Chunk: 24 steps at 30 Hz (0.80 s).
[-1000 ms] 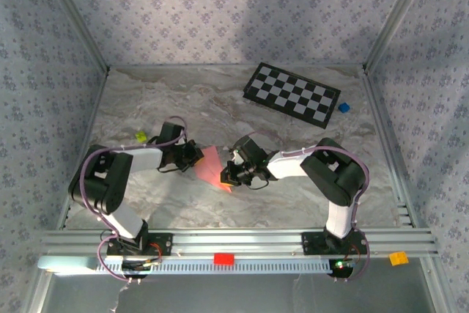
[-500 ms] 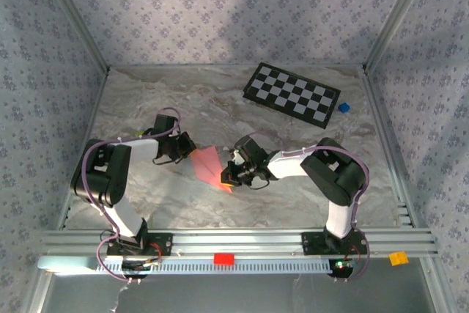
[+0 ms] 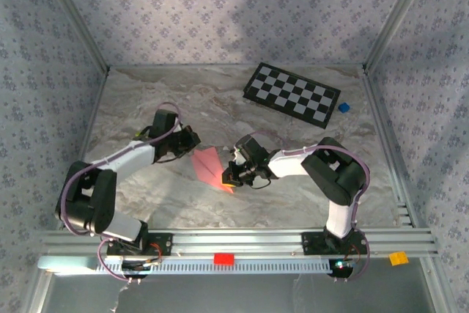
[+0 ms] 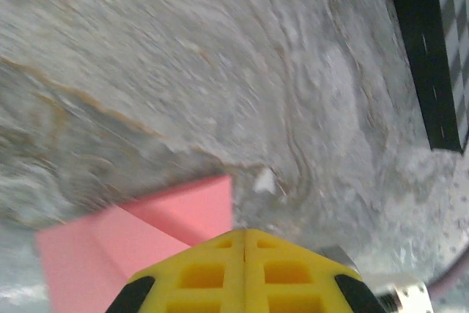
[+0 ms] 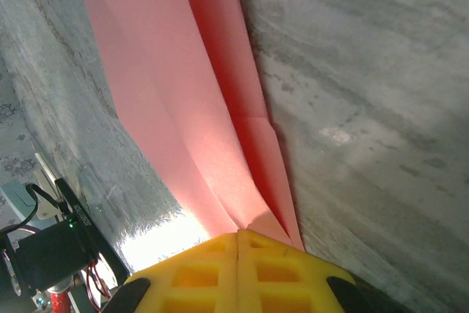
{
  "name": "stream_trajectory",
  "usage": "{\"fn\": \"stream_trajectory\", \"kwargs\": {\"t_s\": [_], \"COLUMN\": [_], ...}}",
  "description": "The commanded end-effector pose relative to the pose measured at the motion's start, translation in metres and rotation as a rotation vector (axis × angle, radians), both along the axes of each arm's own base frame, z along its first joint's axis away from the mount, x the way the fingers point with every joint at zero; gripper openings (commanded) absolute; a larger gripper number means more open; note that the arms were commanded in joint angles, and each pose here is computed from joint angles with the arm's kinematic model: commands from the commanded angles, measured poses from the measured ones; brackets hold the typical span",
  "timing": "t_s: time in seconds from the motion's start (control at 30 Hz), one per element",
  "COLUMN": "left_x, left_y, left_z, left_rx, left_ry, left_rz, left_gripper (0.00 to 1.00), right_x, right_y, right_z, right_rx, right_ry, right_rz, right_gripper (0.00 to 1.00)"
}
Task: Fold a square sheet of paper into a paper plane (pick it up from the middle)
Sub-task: Fourth fold the wing at the center of the table.
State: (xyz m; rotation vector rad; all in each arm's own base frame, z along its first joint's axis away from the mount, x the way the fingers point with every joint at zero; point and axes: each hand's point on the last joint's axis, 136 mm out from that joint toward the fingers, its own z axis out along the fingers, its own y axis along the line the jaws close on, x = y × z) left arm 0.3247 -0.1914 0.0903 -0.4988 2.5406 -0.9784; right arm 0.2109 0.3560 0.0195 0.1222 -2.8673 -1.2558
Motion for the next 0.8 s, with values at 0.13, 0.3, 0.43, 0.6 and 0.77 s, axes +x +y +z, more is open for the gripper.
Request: {"fn": "stream_trajectory", "kwargs": {"t_s": [0.13,0.3,0.43,0.6,0.77], "left_x": [-0.041,-0.055,-0.063,-0.073,-0.077], "left_y": [-0.034,-0.042,-0.028,-0.018,-0.016], "left_z": [-0.031,-0.06,-0.084,-0.102,-0.105], "left_rx": [-0.001,0.038,0.119,0.161,0.163], "left_ry": [0.07,0.127,0.184,0.22,0.223], "left_rz": [-0.075,-0.108,-0.083,-0.081,-0.077], "left_gripper": [0.04,0.03,0.01,0.0,0.0], "right_x": [-0.018,-0.016,-0.011,0.001,0.012], "right_y": [-0.032,-0.031,-0.022,0.0,0.011], "right_z": [-0.035,-0.032,-0.017,0.015,0.023], "right_rx": [-0.163,-0.156,-0.11,-0.022,-0.013], "right_ry": [0.094,0.087,0.057,-0.004,-0.018], "right_rz": [-0.02,-0.022,-0.011,0.026,0.025], "right_gripper": [0.0,0.0,0.0,0.0,0.0]}}
